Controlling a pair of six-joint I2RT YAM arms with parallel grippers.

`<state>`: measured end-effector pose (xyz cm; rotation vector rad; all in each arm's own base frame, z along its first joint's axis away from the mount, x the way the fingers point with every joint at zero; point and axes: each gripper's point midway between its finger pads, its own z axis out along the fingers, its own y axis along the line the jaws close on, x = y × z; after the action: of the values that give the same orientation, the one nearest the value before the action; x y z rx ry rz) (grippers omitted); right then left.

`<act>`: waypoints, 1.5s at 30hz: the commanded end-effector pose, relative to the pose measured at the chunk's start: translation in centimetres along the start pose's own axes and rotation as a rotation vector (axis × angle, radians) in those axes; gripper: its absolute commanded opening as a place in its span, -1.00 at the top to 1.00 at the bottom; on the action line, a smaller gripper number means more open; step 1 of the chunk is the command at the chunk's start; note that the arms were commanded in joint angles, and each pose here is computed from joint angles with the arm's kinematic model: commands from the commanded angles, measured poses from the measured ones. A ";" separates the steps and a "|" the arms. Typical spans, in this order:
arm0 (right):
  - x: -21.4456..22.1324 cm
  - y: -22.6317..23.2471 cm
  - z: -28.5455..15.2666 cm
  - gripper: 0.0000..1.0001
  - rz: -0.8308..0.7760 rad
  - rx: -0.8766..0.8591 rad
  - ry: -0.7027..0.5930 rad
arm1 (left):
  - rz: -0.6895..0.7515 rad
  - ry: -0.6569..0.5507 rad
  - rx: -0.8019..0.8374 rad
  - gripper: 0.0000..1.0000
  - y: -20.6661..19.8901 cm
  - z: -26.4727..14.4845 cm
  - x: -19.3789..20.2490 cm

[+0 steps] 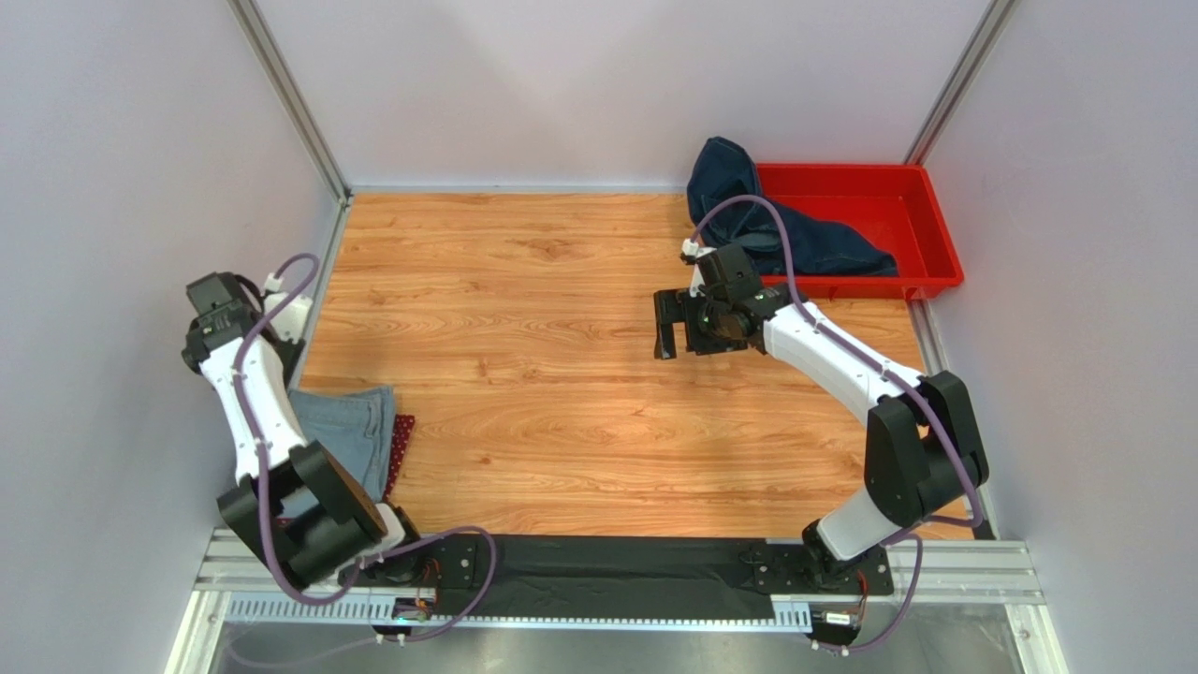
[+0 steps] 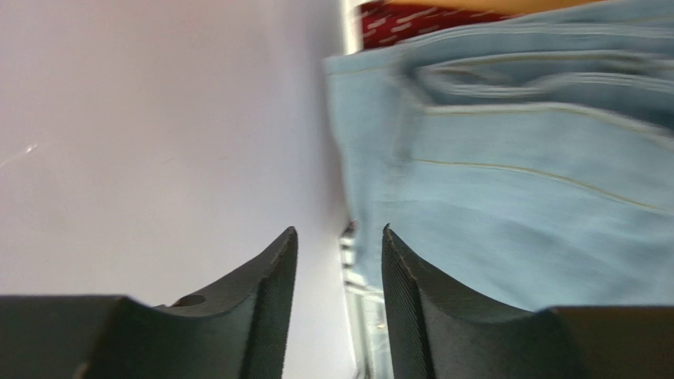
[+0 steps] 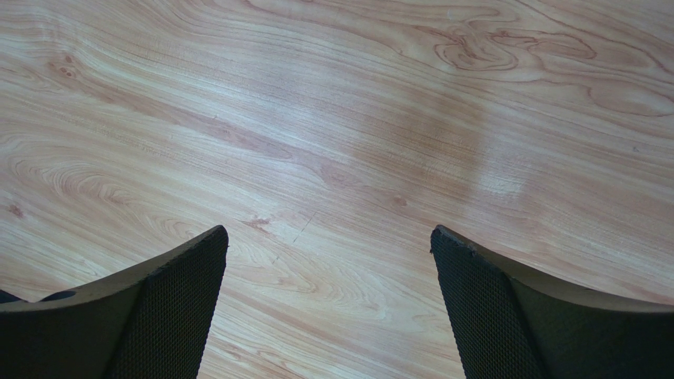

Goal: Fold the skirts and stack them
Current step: Place the skirt at the corner of the board, then pick up the skirt from the bin.

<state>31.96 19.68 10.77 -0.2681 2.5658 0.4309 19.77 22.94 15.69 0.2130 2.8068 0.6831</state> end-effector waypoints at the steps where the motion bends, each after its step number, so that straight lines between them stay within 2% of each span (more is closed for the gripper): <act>1: -0.8 0.7 0.0 -1.00 -0.010 -0.030 -0.016 | 0.073 -0.088 0.292 0.04 -8.7 -3.1 -0.7; 3: -1.1 1.0 0.2 -1.00 -0.004 -0.043 -0.004 | 0.145 -0.057 0.400 0.11 -13.0 -2.6 -0.1; 6: -1.6 1.6 0.2 -1.00 0.000 -0.060 0.003 | 0.163 -0.003 0.523 0.21 -17.1 -1.4 0.9; 10: -2.2 1.6 -0.2 -1.00 0.003 -0.042 0.010 | 0.139 0.017 0.459 0.23 -16.5 1.6 0.0; 13: -2.6 1.5 -0.5 -1.00 0.013 -0.031 -0.008 | 0.087 -0.031 0.399 0.27 -15.0 3.1 -2.8; 16: -2.5 1.1 -1.0 -1.00 0.022 -0.012 -0.020 | 0.067 -0.068 0.452 0.26 -15.7 3.4 -4.2; 19: -3.3 0.0 -2.0 -1.00 0.003 0.044 -0.052 | 0.086 -0.088 0.549 0.17 -17.3 2.5 -4.0; 22: -6.8 -1.4 -4.8 -1.00 -0.001 0.065 -0.181 | 0.117 -0.110 0.687 0.01 -18.8 -1.2 -3.4; 23: -7.9 -2.0 -5.5 -1.00 0.005 0.071 -0.216 | 0.122 -0.157 0.686 -0.11 -18.1 -2.8 -4.3; 25: -10.6 -4.7 -7.2 -1.00 0.051 0.145 -0.308 | 0.160 -0.181 0.762 -0.22 -18.6 -5.8 -3.8; 27: -13.7 -7.8 -9.3 -1.00 0.086 0.236 -0.403 | 0.184 -0.230 0.786 -0.40 -18.1 -8.0 -4.4; 28: -14.8 -8.9 -9.6 -1.00 0.104 0.255 -0.433 | 0.211 -0.220 0.810 -0.56 -18.3 -9.2 -3.6; 29: -16.6 -9.5 -10.7 -1.00 0.120 0.261 -0.481 | 0.220 -0.230 0.806 -0.58 -17.9 -9.9 -3.8; 30: -17.5 -9.8 -11.0 -1.00 0.129 0.243 -0.495 | 0.228 -0.224 0.795 -0.83 -17.6 -10.2 -3.6; 31: -18.0 -11.9 -10.4 -1.00 0.153 0.261 -0.481 | 0.232 -0.205 0.798 -0.99 -17.5 -10.6 -3.1; 33: -20.3 -13.8 -11.5 -1.00 0.152 0.326 -0.520 | 0.235 -0.231 0.760 -0.99 -16.7 -11.4 -3.5; 34: -20.2 -15.5 -10.1 -1.00 0.129 0.388 -0.478 | 0.227 -0.249 0.745 -0.99 -16.4 -11.8 -3.8; 36: -21.5 -17.1 -10.2 -1.00 0.129 0.461 -0.482 | 0.190 -0.313 0.699 -0.99 -15.2 -13.1 -5.4; 37: -20.7 -18.5 -8.1 -1.00 0.163 0.469 -0.421 | 0.180 -0.349 0.672 -0.99 -14.5 -13.5 -6.4; 39: -21.0 -19.2 -6.8 -0.97 0.216 0.425 -0.404 | 0.153 -0.451 0.594 -0.99 -12.0 -15.8 -9.5; 42: -20.8 -22.4 -5.0 -0.86 0.382 0.355 -0.392 | 0.077 -0.686 0.440 -0.99 -6.9 -20.6 -15.5; 44: -20.6 -22.4 -3.1 -0.79 0.468 0.273 -0.375 | 0.033 -0.884 0.325 -0.99 -3.4 -23.7 -19.8; 45: -20.6 -22.2 -2.6 -0.72 0.482 0.238 -0.370 | -0.073 -0.938 0.347 -0.99 -3.0 -24.7 -21.1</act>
<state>53.37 0.46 17.22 0.3597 2.2957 0.1296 30.03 6.22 34.36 0.5261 2.1870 0.0595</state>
